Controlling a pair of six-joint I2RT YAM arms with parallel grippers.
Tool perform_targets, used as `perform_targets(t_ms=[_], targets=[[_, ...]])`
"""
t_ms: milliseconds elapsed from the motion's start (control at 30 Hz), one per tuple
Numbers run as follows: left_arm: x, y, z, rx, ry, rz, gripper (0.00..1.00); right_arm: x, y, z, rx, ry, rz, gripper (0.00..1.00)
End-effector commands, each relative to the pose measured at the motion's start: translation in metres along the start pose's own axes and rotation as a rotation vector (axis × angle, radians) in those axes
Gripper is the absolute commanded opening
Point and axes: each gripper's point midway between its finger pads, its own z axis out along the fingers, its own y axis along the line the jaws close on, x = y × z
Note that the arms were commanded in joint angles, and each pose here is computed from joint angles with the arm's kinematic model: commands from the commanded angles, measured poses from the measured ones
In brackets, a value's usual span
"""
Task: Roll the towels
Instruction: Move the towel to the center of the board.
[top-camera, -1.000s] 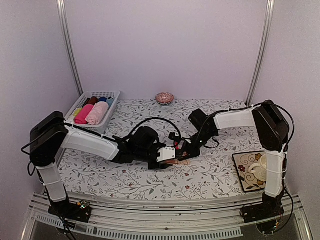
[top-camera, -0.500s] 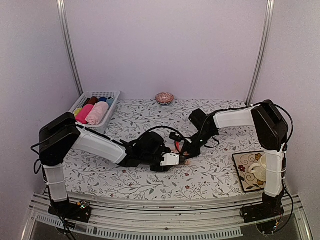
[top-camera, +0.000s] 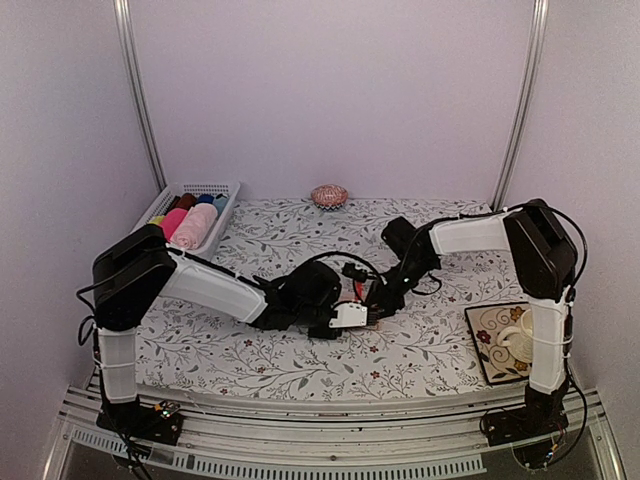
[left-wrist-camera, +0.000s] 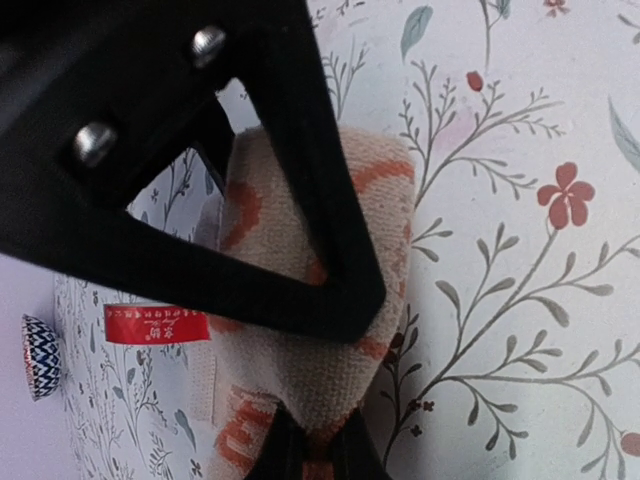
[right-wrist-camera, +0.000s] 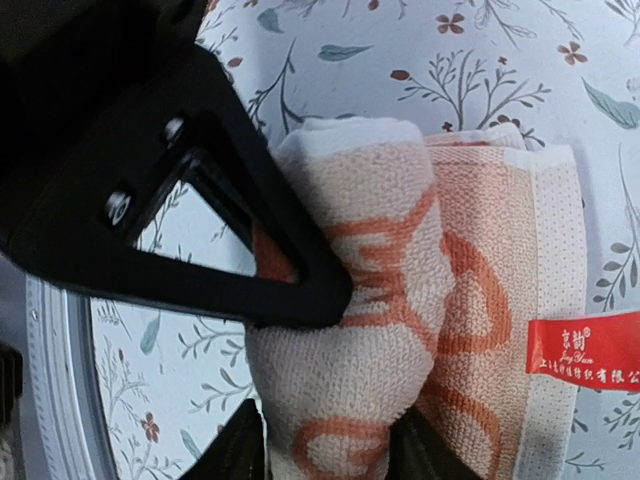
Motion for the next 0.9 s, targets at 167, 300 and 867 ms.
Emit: perform_targets(t_ms=[167, 300, 867], targets=[[0.018, -0.05, 0.004, 0.328, 0.076, -0.148, 0.0, -0.012, -0.039, -0.085, 0.329, -0.055, 0.118, 0.99], [0.011, -0.039, 0.007, 0.397, 0.084, -0.248, 0.0, -0.001, -0.063, -0.132, 0.59, -0.057, 0.236, 0.99], [-0.01, 0.003, 0.055, 0.459, 0.265, -0.773, 0.0, -0.005, -0.011, -0.198, 0.614, -0.558, 0.76, 0.99]])
